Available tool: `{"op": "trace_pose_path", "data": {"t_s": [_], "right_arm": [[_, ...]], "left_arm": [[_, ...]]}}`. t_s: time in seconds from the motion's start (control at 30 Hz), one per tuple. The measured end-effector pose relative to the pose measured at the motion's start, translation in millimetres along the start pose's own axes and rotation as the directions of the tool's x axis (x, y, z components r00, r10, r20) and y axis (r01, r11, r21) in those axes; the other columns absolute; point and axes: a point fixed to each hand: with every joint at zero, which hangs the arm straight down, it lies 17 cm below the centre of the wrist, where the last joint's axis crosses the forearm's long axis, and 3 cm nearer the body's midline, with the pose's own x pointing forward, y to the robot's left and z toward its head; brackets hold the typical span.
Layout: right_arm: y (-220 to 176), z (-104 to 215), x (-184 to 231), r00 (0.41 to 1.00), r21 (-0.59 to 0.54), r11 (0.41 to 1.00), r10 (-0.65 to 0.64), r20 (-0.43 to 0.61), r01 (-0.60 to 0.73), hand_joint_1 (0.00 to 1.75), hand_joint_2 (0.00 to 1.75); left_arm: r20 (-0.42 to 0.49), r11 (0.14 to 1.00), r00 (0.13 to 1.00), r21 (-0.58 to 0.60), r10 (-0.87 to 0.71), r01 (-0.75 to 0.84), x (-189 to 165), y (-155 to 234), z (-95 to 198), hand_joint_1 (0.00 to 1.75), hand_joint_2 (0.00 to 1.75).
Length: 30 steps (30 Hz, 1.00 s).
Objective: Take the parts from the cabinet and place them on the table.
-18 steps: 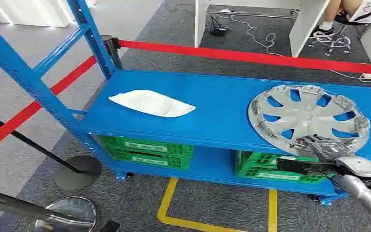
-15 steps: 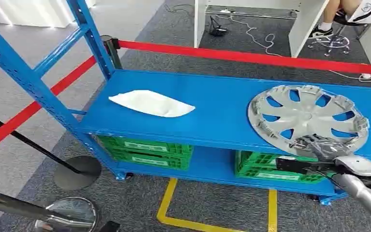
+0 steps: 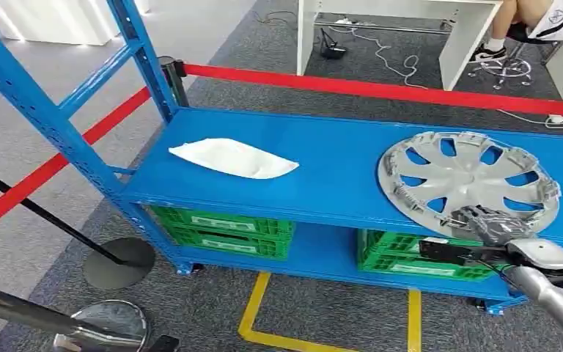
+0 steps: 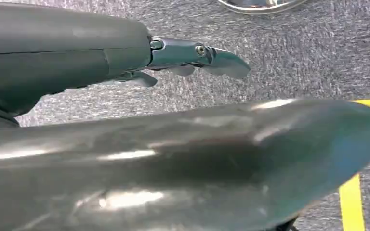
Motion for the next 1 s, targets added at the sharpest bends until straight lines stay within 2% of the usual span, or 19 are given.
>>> {"op": "trace_pose_path", "data": {"t_s": [0.63,0.67,0.7,0.73,0.77,0.83,1.0], "right_arm": [[15,11,-14,1.0,0.006,1.0,-0.008,-0.029,0.008,0.0,1.75],[15,11,-14,1.0,0.005,1.0,-0.006,-0.027,0.006,0.1,1.75],[15,11,-14,1.0,0.004,1.0,-0.004,-0.027,0.004,0.1,1.75],[15,11,-13,1.0,0.003,1.0,-0.003,-0.024,0.003,1.61,1.75],[15,11,-13,1.0,0.002,1.0,-0.001,-0.02,0.001,1.69,1.75],[12,11,-11,1.0,-0.013,1.0,0.002,-0.01,-0.003,1.75,1.75],[-5,8,-1,1.0,-0.109,0.994,0.012,0.016,-0.01,1.75,1.75]], "left_arm": [[-0.007,0.999,0.999,0.015,0.031,-0.031,-3,4,0,0.0,0.0],[-0.007,0.999,0.999,0.016,0.033,-0.033,-4,4,0,0.0,0.0],[-0.008,0.999,0.999,0.016,0.035,-0.035,-4,4,0,0.0,0.0],[-0.008,0.999,0.999,0.017,0.035,-0.035,-4,4,0,0.0,0.0],[-0.008,0.999,0.999,0.017,0.036,-0.036,-4,4,0,0.0,0.0],[-0.008,0.999,0.999,0.017,0.036,-0.036,-4,4,0,0.0,0.0],[0.0,0.999,0.999,0.018,0.039,-0.039,-2,4,0,0.0,0.0]]}}
